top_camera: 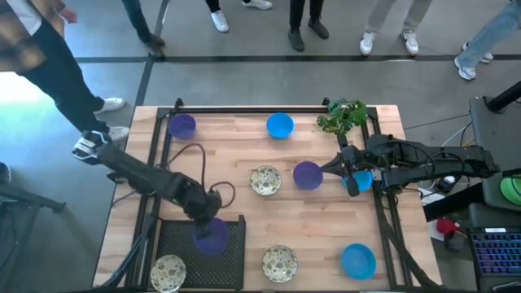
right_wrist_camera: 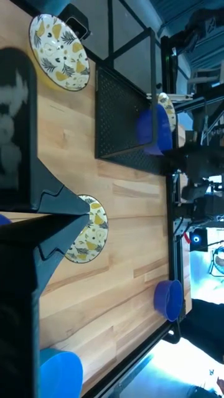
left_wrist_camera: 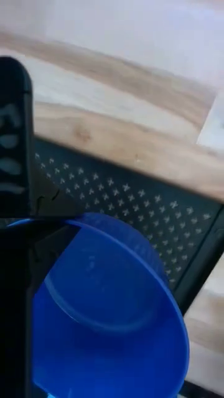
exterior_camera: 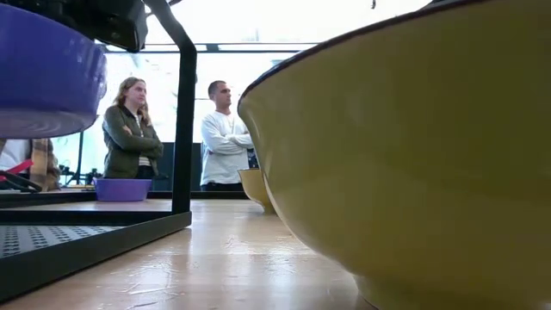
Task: Pick & Place Mini bowls
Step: Put the bottom left purple bowl on the shelf
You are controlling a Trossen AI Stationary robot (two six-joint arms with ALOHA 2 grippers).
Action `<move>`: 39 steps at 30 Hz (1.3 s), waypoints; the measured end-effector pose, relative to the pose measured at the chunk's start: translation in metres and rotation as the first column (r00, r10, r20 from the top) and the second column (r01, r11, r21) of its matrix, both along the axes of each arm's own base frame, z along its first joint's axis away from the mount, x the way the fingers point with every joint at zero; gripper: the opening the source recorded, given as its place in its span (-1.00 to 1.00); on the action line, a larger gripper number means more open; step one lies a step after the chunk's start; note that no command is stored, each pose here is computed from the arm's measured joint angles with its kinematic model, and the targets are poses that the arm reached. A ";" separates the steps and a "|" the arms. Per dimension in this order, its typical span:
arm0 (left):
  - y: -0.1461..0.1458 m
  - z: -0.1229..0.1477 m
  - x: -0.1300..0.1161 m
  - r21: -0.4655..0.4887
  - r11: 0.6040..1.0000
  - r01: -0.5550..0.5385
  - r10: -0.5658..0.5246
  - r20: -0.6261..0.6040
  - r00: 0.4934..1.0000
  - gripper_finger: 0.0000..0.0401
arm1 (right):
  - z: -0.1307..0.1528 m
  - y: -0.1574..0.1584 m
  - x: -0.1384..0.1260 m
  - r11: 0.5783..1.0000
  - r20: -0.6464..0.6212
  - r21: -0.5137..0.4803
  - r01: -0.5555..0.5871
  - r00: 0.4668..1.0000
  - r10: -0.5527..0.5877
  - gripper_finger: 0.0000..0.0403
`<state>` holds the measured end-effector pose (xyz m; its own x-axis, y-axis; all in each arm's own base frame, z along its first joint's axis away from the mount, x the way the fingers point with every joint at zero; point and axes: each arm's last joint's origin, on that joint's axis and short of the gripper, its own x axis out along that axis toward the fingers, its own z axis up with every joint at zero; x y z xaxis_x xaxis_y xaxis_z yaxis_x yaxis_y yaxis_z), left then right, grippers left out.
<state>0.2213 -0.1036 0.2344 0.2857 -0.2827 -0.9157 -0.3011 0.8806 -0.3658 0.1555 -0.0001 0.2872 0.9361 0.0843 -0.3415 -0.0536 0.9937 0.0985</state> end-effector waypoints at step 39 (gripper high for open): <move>-0.093 -0.043 0.041 -0.031 0.990 0.138 -0.140 -0.091 0.986 -1.00 | 0.000 0.000 0.000 1.000 0.001 -0.022 -0.011 1.000 0.011 -0.96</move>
